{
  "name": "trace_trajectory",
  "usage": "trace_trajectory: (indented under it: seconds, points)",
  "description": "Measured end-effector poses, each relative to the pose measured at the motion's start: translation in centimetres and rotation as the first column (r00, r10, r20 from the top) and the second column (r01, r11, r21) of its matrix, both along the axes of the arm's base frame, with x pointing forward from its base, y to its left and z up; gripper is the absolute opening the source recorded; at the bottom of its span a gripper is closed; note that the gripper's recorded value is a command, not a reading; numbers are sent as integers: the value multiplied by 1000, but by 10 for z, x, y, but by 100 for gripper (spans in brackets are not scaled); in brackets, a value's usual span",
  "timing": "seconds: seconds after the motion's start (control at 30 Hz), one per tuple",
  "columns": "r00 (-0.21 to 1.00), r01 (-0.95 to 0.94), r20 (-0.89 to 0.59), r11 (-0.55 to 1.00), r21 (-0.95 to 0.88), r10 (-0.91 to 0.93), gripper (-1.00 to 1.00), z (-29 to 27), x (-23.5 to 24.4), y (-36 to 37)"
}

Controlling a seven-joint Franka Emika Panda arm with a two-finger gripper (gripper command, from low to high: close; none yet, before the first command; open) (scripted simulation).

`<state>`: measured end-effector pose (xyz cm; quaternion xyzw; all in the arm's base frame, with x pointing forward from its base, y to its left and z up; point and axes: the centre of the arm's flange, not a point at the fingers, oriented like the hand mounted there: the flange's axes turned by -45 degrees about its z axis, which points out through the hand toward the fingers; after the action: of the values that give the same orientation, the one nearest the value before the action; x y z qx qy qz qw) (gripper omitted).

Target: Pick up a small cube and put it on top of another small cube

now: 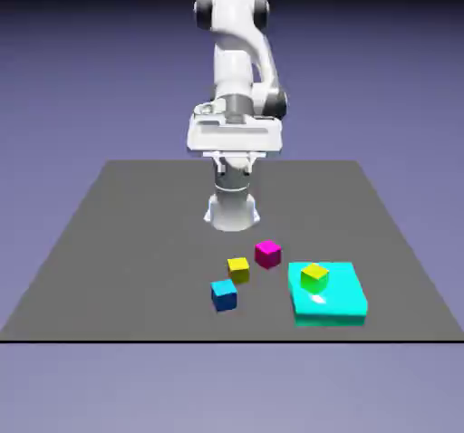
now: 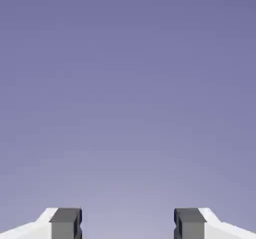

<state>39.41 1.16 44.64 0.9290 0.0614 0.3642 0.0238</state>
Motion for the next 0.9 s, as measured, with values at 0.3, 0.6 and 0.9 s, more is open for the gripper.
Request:
trace_trajectory:
  seconds: [0.3,0.6,0.9]
  points:
    - [861,-441,-417,836,-327,291,0,-96,18,39]
    - [511,-835,-785,420,-356,350,0,-189,12,56]
    - [137,-985,-972,-81,-154,191,0,-268,-1,60]
